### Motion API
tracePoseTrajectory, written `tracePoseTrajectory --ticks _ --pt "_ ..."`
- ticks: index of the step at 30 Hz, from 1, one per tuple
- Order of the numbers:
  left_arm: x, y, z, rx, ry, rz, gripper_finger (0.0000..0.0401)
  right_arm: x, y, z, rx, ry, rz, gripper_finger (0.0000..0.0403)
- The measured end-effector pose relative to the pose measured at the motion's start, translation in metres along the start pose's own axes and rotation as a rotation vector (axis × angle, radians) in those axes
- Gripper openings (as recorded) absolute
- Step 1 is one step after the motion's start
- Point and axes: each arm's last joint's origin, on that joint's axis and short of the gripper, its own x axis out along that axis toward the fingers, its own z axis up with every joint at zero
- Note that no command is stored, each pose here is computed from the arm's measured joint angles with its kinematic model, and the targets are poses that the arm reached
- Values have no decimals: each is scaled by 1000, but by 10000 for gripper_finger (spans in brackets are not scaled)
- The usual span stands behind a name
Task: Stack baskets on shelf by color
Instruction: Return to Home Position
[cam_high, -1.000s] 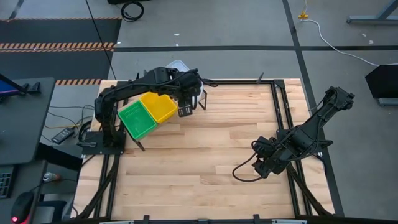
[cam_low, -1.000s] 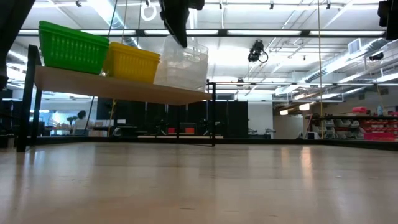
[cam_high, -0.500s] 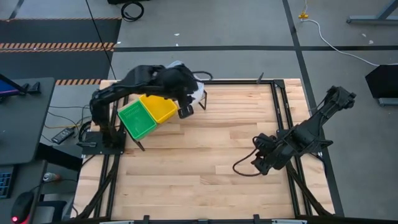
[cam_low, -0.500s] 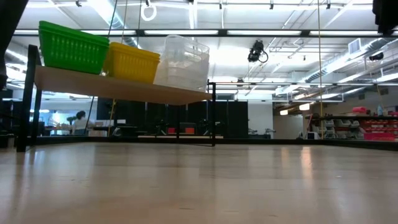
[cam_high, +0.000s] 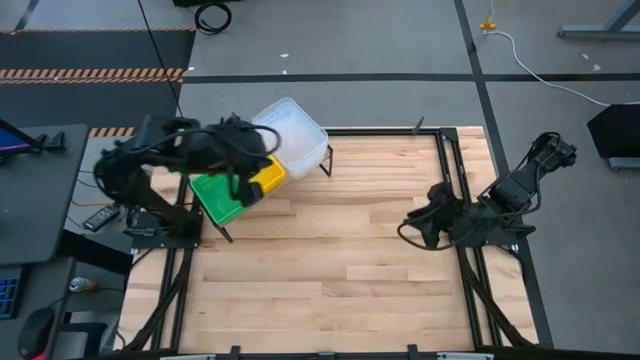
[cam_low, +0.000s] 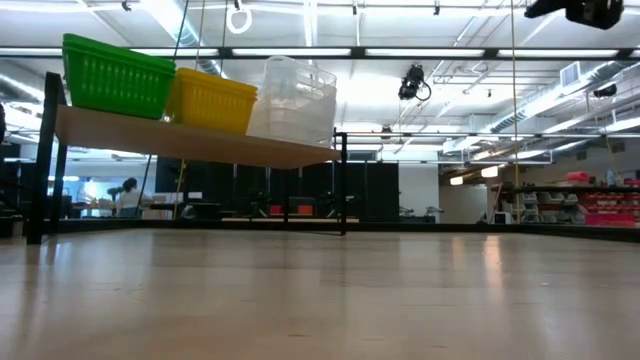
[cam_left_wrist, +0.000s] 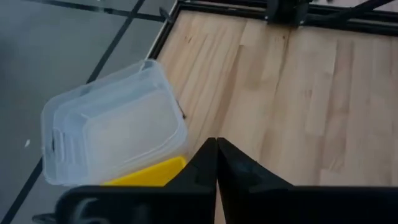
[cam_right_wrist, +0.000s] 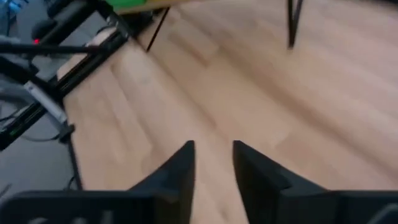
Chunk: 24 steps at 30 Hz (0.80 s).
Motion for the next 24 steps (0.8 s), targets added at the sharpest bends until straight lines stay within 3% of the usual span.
tracePoseTrajectory --ticks 5,8,12,17,24 --pt "-9 9 -25 -35 -30 -7 5 -4 -5 4 -33 -66 -14 43" --pt "-15 14 -45 -80 -136 -64 5 -10 -9 7 -35 -82 2 8" --pt "-17 18 -74 -161 -334 -182 3 -24 -15 14 -1 -175 55 15" --pt "-20 30 -113 -299 -562 -254 3 -43 -27 28 33 -359 88 6" --pt "-16 39 -159 -397 -718 -304 1 -55 -37 37 53 -482 139 4"
